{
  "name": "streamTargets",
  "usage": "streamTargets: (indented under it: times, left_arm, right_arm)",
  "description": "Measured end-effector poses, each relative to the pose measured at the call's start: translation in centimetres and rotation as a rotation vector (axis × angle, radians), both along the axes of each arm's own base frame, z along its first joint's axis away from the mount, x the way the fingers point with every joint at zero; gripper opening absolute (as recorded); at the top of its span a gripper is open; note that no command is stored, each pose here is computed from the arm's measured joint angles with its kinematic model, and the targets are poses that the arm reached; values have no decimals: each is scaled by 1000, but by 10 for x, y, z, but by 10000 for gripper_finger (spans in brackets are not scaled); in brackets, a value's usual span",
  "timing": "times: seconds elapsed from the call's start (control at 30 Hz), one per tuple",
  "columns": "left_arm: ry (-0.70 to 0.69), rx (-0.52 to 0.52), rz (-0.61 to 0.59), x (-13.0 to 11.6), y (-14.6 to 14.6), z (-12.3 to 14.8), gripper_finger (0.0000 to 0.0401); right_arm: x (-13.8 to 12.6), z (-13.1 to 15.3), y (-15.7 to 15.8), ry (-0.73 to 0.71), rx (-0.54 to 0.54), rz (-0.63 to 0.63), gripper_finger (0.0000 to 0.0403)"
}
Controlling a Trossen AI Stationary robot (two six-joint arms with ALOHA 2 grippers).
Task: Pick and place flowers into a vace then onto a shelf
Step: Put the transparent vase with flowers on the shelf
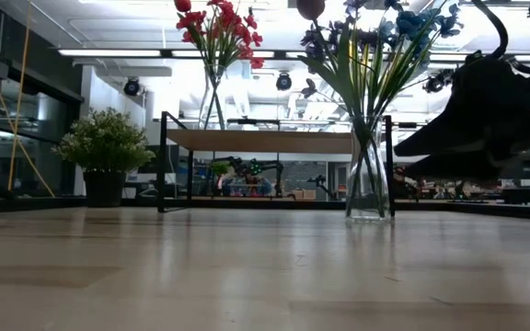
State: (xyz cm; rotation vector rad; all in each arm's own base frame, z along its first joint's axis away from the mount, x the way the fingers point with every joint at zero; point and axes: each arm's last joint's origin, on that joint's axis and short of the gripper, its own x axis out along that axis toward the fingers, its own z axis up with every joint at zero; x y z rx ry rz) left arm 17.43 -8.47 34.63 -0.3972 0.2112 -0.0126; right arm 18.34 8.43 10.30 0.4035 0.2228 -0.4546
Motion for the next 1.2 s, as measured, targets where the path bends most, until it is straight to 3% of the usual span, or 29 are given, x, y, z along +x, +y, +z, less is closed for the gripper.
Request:
streamTargets:
  times: [0.27, 1.2]
  left_arm:
    - [0, 2, -1, 0, 0, 0, 381]
    - [0, 2, -1, 0, 0, 0, 381]
  right_arm:
    - [4, 1, -10, 1, -40, -75, 317]
    - [26, 17, -52, -61, -108, -89, 317]
